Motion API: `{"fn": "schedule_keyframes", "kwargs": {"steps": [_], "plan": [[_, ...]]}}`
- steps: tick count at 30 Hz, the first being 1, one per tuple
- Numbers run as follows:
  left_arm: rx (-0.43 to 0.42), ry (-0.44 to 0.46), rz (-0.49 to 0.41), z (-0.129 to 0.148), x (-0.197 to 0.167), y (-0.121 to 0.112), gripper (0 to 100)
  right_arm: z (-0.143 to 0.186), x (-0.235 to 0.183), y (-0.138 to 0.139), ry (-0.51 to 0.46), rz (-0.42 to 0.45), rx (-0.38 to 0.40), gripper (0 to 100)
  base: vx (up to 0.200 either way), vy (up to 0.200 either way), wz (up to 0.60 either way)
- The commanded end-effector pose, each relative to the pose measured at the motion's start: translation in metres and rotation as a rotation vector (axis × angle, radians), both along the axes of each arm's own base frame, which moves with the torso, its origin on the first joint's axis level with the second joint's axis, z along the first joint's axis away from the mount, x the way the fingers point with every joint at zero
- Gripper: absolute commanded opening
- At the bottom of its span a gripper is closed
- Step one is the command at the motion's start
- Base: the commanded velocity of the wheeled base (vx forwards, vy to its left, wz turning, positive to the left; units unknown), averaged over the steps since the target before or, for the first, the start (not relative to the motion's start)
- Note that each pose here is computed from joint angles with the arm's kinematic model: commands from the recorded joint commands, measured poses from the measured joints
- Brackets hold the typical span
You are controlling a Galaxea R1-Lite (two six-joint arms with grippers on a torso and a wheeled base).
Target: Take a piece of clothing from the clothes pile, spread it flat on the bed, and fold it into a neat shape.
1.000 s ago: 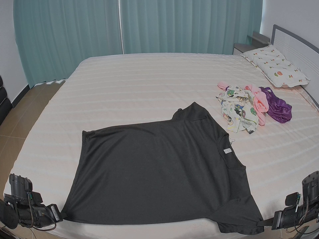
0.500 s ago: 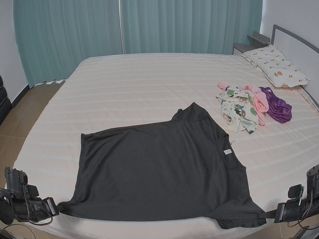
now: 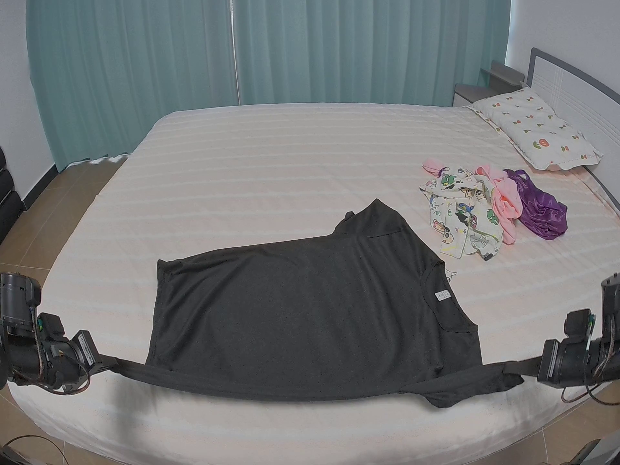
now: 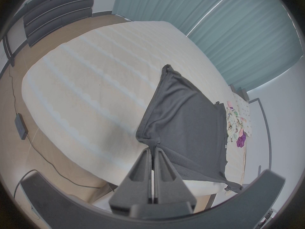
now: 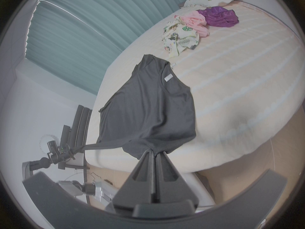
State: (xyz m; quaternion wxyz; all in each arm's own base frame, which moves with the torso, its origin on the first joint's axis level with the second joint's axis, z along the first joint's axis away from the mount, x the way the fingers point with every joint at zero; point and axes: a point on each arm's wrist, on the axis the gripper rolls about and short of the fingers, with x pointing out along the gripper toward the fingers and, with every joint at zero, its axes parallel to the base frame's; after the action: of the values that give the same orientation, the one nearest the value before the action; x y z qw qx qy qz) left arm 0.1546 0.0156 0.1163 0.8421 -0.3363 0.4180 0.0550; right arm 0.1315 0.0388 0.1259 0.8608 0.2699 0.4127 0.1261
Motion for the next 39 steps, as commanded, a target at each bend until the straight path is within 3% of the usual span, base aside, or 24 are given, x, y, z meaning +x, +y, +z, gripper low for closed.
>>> {"fn": "schedule_keyframes", "kwargs": {"steps": [1,18,23,39], "plan": [[-0.010,0.012,0.002,0.002,0.014,0.002,0,0.006,0.028,0.003,0.013,-0.021,-0.002,0,0.000,0.000,0.00],[-0.060,0.057,0.054,0.000,0.061,0.008,0,0.018,0.095,0.008,-0.031,-0.072,0.005,0,0.000,0.000,0.00],[-0.071,0.080,0.067,-0.006,0.082,0.011,0,0.013,0.109,0.008,-0.075,-0.083,0.016,0,0.000,0.000,0.00],[-0.086,0.122,0.052,-0.023,0.132,0.008,0,-0.004,0.139,0.013,-0.079,-0.095,0.028,0,0.000,0.000,0.00]]}}
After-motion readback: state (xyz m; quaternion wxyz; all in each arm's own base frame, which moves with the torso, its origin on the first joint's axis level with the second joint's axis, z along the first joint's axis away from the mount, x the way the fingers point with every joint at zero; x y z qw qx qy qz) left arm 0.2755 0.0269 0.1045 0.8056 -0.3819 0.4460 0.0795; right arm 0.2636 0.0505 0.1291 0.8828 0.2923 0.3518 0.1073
